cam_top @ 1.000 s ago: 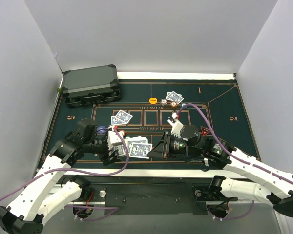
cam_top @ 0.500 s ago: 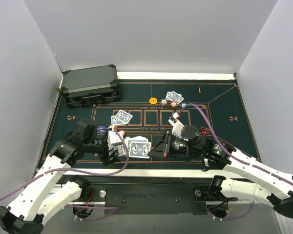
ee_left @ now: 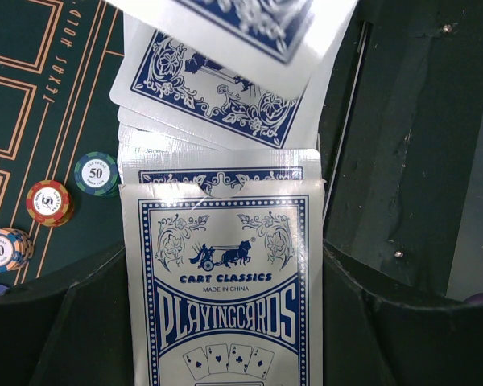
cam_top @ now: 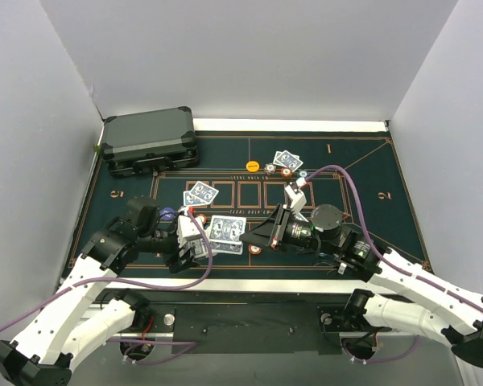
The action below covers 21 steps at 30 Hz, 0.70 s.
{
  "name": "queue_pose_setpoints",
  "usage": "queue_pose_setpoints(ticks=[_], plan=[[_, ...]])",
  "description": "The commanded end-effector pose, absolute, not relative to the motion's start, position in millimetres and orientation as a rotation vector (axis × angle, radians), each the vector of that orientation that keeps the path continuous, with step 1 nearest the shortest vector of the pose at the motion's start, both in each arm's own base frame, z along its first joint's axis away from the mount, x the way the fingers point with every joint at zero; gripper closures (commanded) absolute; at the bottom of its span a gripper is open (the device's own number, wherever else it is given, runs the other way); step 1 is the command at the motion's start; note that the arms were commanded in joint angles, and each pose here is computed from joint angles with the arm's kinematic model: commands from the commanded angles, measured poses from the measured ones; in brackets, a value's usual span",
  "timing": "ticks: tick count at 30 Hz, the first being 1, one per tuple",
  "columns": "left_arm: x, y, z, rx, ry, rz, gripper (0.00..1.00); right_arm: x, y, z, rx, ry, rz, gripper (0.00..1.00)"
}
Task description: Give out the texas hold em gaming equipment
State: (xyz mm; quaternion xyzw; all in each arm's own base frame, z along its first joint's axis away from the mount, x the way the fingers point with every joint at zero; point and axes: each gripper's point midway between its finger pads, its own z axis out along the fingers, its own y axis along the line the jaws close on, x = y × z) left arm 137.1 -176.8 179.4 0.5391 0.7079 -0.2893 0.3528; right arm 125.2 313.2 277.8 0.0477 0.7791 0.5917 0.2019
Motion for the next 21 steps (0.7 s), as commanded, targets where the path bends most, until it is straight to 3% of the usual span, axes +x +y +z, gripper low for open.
queue_pose_setpoints(ticks=[1, 13, 21], plan=[[140.4, -185.2, 195.4, 1.384, 1.745, -0.765, 1.00, 126.3, 310.1, 323.7, 0.104, 2.023, 1.770, 1.00], [140.0, -184.6, 197.4, 1.382, 1.741, -0.763, 1.00, 190.1, 233.2, 284.0, 0.309, 2.114, 1.451, 1.00], [140.2, -184.7, 198.0, 1.383, 1.739, -0.762, 1.00, 224.7, 191.5, 186.2, 0.456, 2.312, 1.179, 1.00]])
